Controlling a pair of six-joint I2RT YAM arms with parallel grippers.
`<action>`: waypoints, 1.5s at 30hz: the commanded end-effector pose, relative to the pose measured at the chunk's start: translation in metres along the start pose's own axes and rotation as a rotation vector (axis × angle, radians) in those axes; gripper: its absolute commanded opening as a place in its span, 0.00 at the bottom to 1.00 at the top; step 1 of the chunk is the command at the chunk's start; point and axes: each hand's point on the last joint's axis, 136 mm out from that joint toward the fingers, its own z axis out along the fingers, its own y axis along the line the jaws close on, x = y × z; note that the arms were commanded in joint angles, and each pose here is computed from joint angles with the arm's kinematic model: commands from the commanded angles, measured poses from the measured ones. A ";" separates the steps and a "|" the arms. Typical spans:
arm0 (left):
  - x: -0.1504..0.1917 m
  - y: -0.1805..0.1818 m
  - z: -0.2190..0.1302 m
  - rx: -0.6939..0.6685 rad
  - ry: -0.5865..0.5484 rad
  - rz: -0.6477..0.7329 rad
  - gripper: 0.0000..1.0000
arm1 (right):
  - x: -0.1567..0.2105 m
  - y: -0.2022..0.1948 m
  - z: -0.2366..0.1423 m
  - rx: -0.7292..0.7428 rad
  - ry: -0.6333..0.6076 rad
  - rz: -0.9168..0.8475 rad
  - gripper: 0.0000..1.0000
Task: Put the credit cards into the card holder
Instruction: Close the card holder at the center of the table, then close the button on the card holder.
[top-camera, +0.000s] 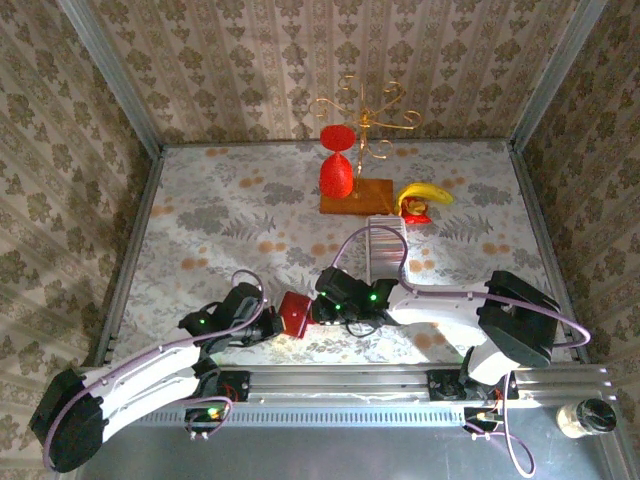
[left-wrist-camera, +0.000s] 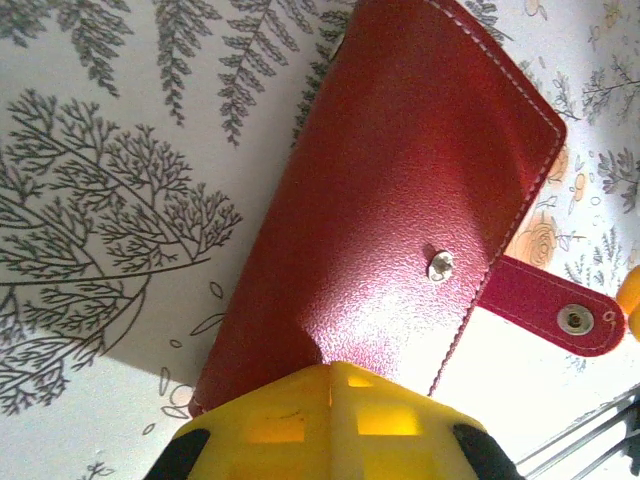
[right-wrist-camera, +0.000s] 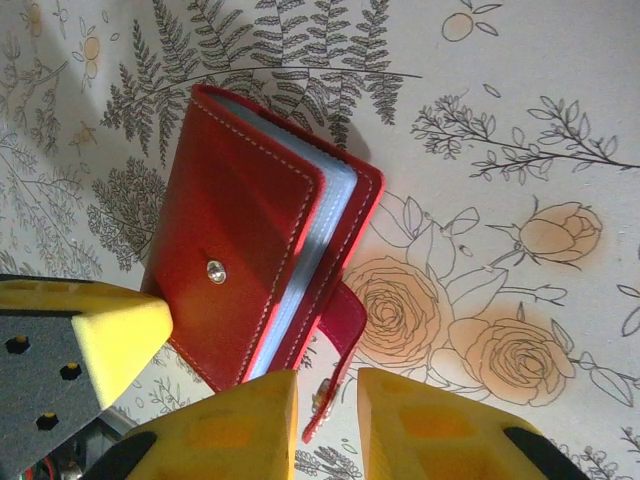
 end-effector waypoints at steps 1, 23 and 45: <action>0.000 -0.003 0.001 0.022 -0.012 -0.012 0.00 | 0.002 0.008 0.001 -0.008 0.016 -0.003 0.22; 0.010 0.015 0.009 -0.043 -0.001 -0.025 0.00 | 0.008 0.004 -0.001 0.019 0.014 0.004 0.23; 0.010 -0.024 0.025 0.079 0.060 -0.057 0.00 | -0.004 0.010 0.001 -0.006 -0.038 0.020 0.00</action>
